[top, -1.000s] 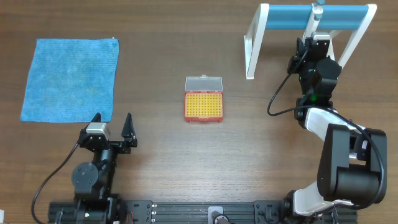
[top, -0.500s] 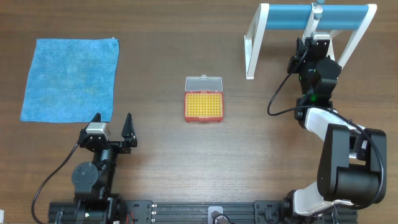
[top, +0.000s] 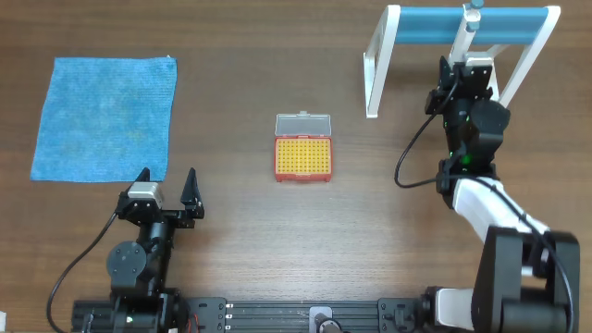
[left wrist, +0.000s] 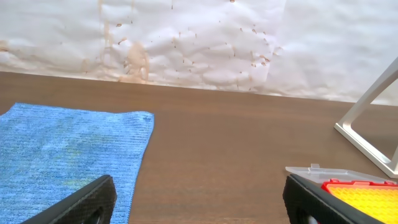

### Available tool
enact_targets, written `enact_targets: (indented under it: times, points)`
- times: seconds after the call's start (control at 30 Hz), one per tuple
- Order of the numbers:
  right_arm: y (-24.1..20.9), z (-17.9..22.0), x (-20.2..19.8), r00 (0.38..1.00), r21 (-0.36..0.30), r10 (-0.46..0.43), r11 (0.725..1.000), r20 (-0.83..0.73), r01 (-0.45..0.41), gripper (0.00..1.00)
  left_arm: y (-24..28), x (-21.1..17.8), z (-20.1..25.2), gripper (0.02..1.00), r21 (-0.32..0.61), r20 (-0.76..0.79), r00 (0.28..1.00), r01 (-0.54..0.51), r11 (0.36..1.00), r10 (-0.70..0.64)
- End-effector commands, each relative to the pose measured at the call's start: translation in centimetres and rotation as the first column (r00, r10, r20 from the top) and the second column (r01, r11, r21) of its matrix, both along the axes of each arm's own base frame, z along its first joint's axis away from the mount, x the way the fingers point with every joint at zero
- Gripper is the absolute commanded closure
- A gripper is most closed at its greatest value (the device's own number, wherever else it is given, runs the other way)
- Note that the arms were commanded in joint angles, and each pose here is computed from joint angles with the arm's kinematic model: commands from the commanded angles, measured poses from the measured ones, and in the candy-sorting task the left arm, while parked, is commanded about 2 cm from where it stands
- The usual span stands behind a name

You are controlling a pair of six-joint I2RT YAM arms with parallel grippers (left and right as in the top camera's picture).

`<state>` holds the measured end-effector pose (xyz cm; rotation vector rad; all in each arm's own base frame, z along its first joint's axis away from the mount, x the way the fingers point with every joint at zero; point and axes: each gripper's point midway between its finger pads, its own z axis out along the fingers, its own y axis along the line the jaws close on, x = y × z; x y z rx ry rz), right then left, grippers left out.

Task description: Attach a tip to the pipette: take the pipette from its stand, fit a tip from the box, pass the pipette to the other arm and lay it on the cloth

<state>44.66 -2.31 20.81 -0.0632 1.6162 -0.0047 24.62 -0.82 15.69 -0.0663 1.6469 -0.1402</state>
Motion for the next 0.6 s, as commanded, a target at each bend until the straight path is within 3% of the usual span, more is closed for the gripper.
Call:
enact_targets:
  times: [0.03, 0.13, 0.23, 0.43, 0.6]
  points:
    - [4.4, 3.9, -2.8, 0.983, -0.019, 0.154, 0.988, 0.103, -0.153, 0.921, 0.2, 0.0, -0.1, 0.150, 0.010, -0.001, 1.000, -0.007, 1.000, 0.007]
    - [9.8, 5.4, -6.6, 0.901, -0.055, 0.398, 0.917, 0.174, -0.394, 0.923, 0.2, 0.0, -0.1, 0.148, 0.010, -0.001, 1.000, -0.007, 1.000, 0.007]
    - [13.3, 5.3, -10.6, 0.822, -0.054, 0.520, 0.851, 0.233, -0.523, 0.923, 0.2, 0.0, -0.1, 0.150, 0.010, -0.001, 1.000, -0.007, 1.000, 0.007]
    - [17.5, 2.7, -17.5, 0.708, -0.021, 0.638, 0.747, 0.302, -0.664, 0.923, 0.2, 0.0, -0.1, 0.150, 0.010, -0.001, 1.000, -0.007, 1.000, 0.007]
    - [19.4, 1.9, -19.7, 0.660, 0.120, 0.691, 0.659, 0.294, -0.743, 0.923, 0.2, 0.0, -0.1, 0.150, 0.010, -0.001, 1.000, -0.007, 1.000, 0.007]
